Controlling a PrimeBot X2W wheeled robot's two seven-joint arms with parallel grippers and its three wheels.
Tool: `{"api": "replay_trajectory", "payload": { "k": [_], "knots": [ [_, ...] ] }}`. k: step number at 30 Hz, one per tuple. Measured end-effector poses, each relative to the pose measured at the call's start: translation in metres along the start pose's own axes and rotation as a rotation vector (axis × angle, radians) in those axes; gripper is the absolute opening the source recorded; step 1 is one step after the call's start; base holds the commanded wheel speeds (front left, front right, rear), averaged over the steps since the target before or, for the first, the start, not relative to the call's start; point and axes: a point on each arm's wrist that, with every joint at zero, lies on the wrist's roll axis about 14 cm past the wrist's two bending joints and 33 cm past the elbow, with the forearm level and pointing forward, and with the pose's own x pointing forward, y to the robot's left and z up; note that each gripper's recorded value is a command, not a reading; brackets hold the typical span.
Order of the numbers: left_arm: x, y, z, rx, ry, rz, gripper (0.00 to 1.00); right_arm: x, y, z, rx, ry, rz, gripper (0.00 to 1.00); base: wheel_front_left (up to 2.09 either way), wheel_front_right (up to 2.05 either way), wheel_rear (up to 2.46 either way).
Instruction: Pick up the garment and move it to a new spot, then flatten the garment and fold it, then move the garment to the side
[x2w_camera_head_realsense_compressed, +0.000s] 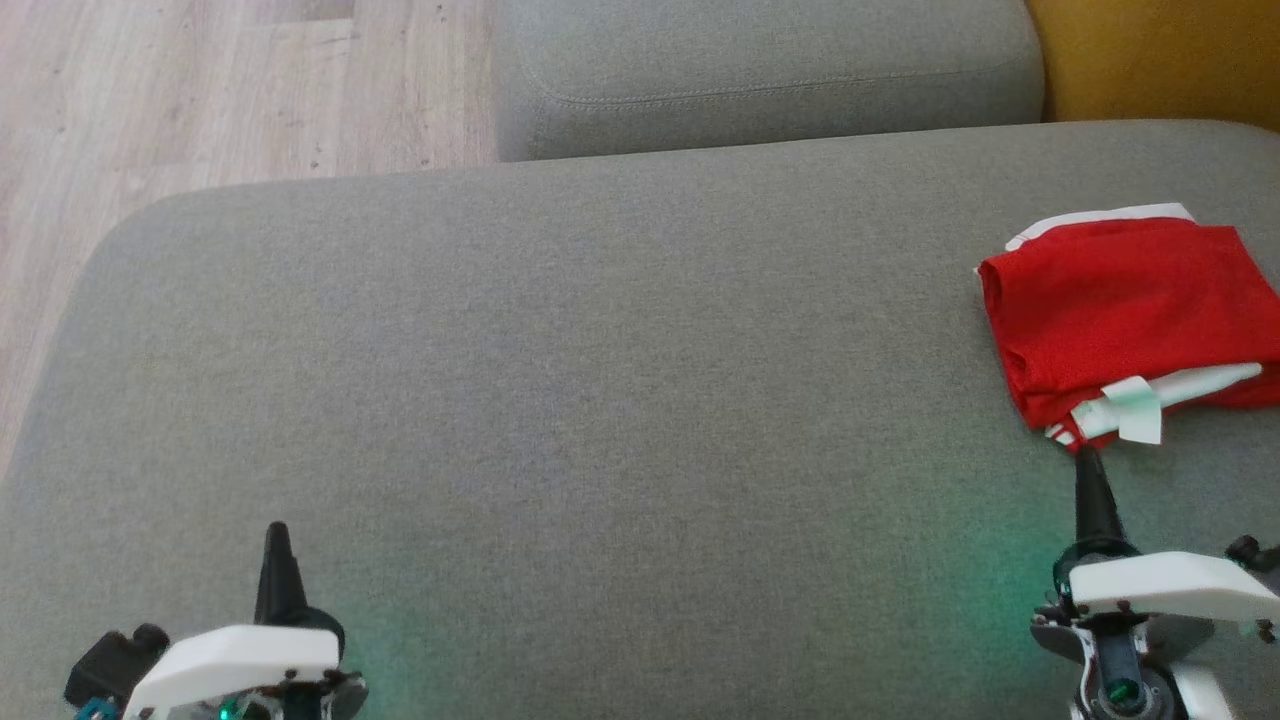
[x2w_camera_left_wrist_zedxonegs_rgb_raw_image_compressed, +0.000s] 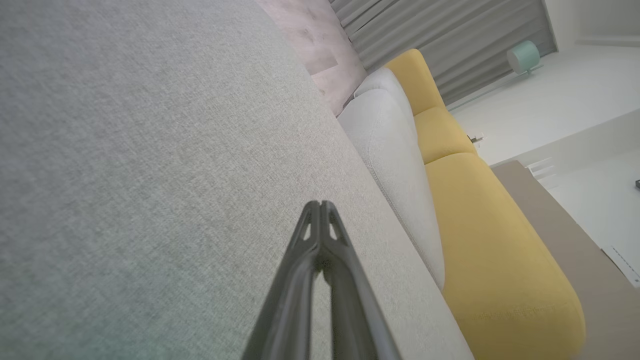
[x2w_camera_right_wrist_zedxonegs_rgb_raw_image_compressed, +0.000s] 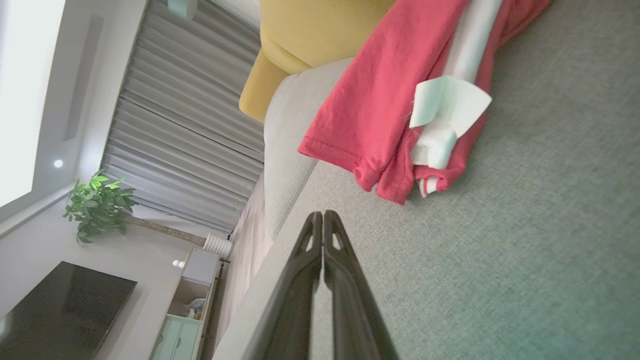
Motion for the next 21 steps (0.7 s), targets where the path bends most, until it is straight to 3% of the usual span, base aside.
{"api": "replay_trajectory", "payload": {
  "k": [21],
  "knots": [
    [0.002, -0.007, 0.015, -0.230, -0.020, -0.036, 0.00, 0.003, 0.007, 0.007, 0.239, -0.001, 0.025, 0.00, 0.00, 0.00, 0.00]
  ]
}}
